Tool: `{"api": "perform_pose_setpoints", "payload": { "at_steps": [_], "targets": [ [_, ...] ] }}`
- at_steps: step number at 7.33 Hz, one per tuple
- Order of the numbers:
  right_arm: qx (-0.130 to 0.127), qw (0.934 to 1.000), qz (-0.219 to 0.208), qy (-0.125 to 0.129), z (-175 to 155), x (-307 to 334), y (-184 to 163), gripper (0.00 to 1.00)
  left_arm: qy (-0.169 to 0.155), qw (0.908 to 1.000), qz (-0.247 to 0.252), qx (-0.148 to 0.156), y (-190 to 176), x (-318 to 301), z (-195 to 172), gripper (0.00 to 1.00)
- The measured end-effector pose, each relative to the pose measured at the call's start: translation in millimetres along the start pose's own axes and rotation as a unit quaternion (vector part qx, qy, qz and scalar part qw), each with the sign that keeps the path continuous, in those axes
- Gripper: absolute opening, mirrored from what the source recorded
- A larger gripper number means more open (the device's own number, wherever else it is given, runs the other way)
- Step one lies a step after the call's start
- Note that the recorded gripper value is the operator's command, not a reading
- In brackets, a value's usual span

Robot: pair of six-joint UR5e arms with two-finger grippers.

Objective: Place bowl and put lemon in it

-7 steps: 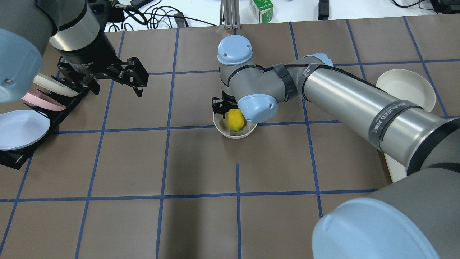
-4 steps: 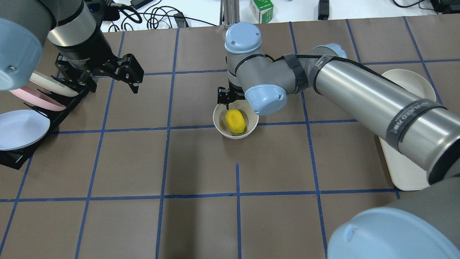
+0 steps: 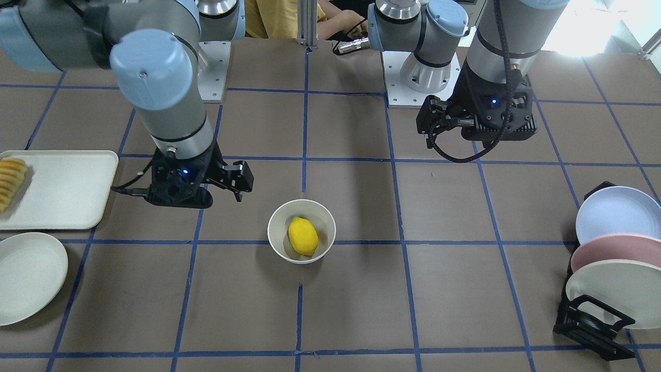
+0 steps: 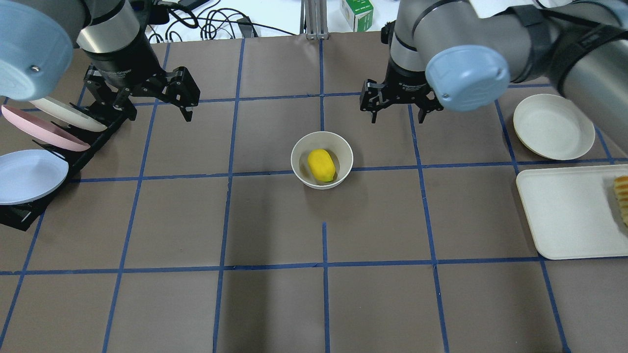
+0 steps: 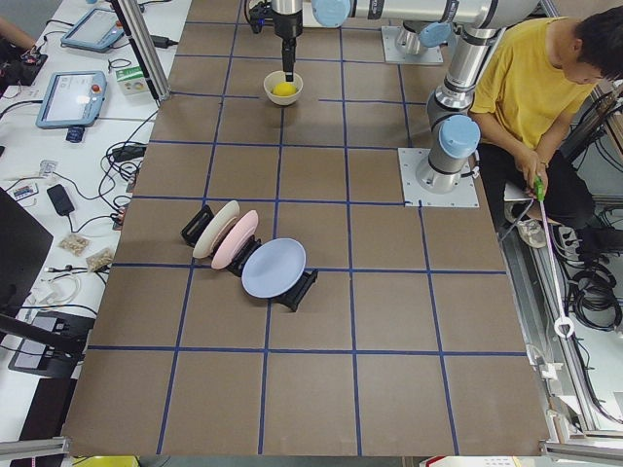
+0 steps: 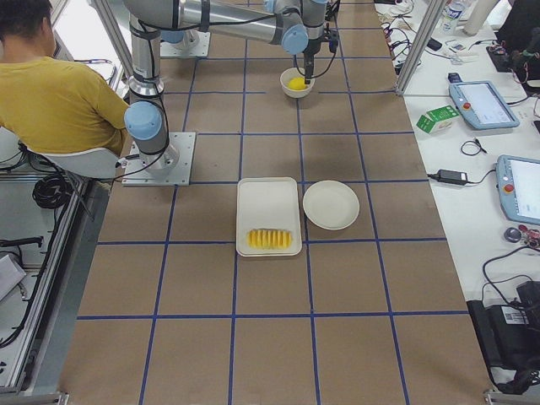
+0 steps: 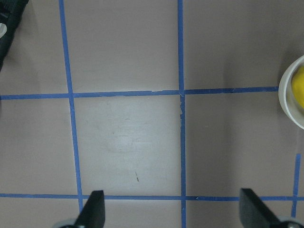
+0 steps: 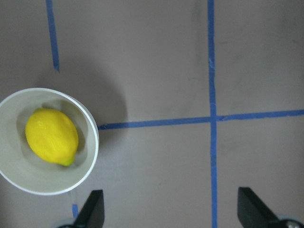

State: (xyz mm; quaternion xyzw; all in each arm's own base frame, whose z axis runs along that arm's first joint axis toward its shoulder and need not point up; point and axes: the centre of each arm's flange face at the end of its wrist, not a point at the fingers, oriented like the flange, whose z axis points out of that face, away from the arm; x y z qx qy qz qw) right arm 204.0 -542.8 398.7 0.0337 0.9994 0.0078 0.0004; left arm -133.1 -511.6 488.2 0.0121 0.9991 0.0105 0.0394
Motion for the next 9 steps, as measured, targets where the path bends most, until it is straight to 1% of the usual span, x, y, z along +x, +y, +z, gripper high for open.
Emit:
{"api": "perform_pose_setpoints", "payload": {
  "at_steps": [2,4,5,6,7,9],
  "targets": [
    [-0.017,0.9998,0.012,0.003,-39.0,31.0,27.8,1.0,0.001,1.0,0.0,0.001,-0.3,3.1,-1.2,1.0],
    [-0.026,0.9994,0.021,0.002,-59.6,49.9,44.1,1.0,0.001,1.0,0.001,0.003,1.2,5.8,-3.6,1.0],
    [-0.029,0.9994,0.017,0.002,-66.2,54.5,50.8,1.0,0.003,1.0,0.002,0.006,1.8,7.0,-5.5,1.0],
    [-0.03,0.9995,0.003,0.002,-72.1,57.5,55.3,1.0,0.007,0.9999,0.001,0.012,4.7,7.6,-10.6,1.0],
    [-0.027,0.9996,-0.007,0.001,-77.2,58.5,56.8,1.0,0.012,0.9997,0.001,0.02,10.4,7.0,-19.1,1.0],
    [-0.023,0.9997,-0.011,-0.005,-81.5,57.7,57.9,1.0,0.026,0.9992,-0.005,0.028,15.6,2.3,-27.7,1.0]
  ]
}}
